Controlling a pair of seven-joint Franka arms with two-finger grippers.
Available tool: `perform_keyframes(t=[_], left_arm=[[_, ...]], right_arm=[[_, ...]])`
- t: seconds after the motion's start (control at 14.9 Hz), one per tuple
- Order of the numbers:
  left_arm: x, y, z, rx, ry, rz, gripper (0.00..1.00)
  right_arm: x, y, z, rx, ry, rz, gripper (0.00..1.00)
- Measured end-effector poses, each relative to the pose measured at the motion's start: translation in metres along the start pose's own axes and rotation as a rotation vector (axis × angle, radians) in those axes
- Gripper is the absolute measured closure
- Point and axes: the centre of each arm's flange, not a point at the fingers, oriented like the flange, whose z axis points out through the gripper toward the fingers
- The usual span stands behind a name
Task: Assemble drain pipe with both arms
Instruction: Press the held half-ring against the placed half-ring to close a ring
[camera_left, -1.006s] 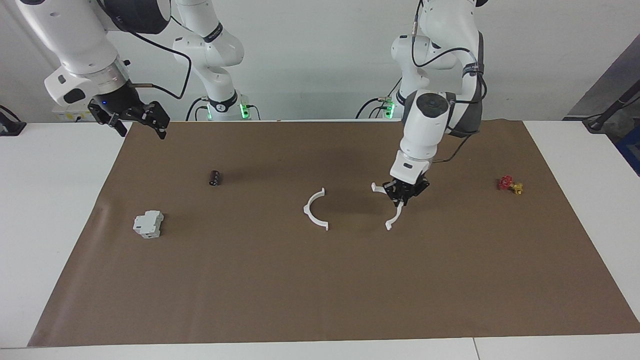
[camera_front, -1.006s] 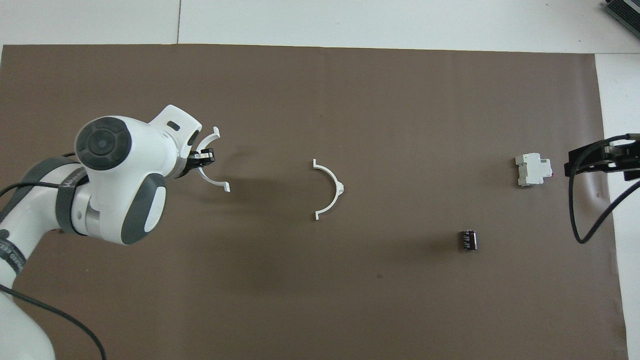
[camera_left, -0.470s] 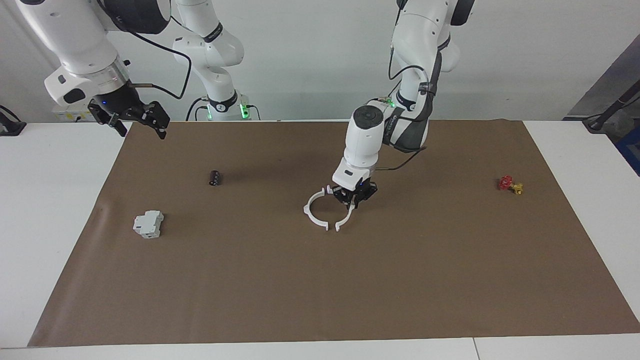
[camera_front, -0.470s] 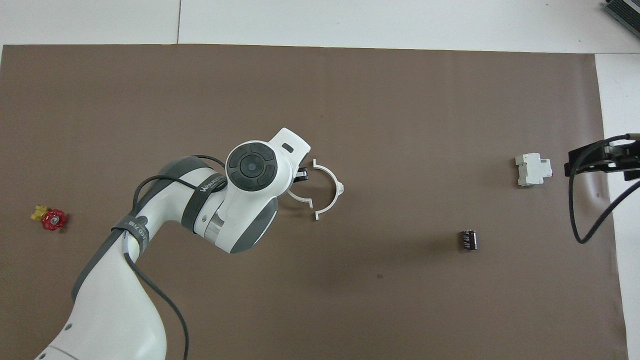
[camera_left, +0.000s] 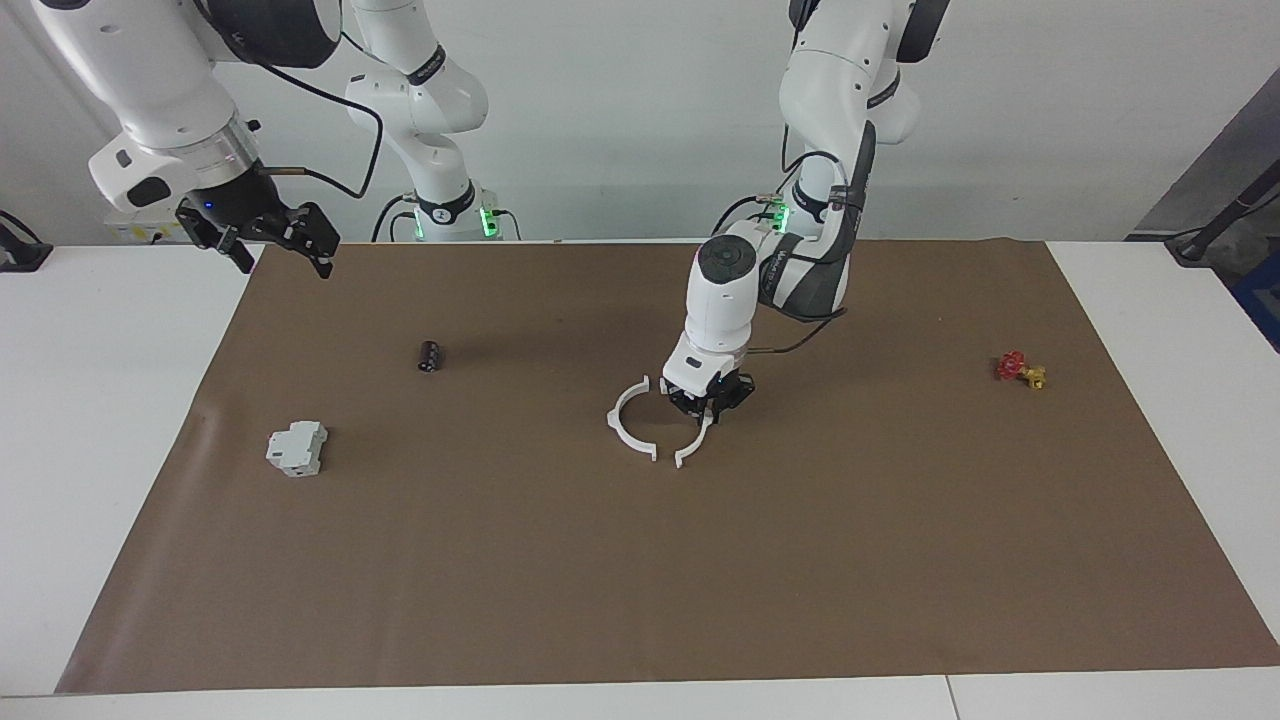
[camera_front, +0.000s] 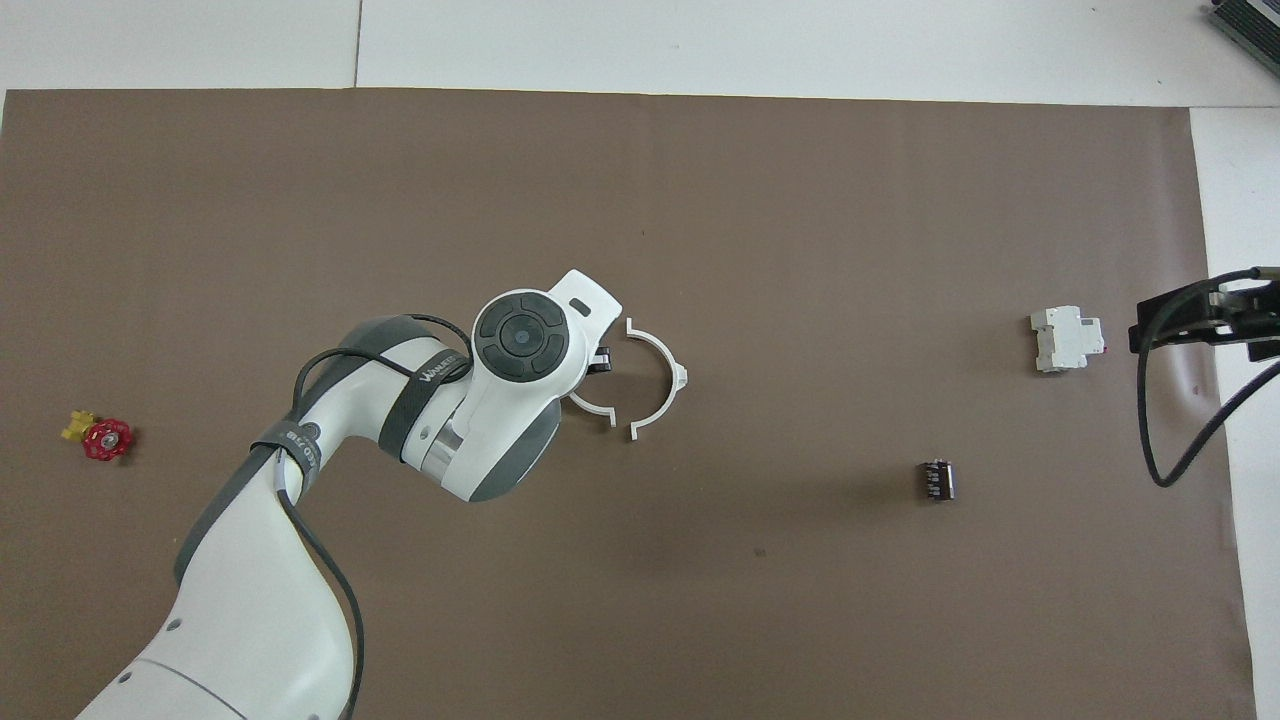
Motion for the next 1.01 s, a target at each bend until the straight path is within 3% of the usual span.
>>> perform_keyframes(t=[0.47,1.01], left_arm=[[-0.01,0.007,0.008,-0.055,0.057,0.009,0.79],[-0.013,0.008,0.008,-0.038,0.07,0.04,0.79]], right_arm=[[0.0,0.0,0.0,0.0,0.0,0.0,0.0],[0.0,0.0,0.0,0.0,0.0,0.0,0.0]])
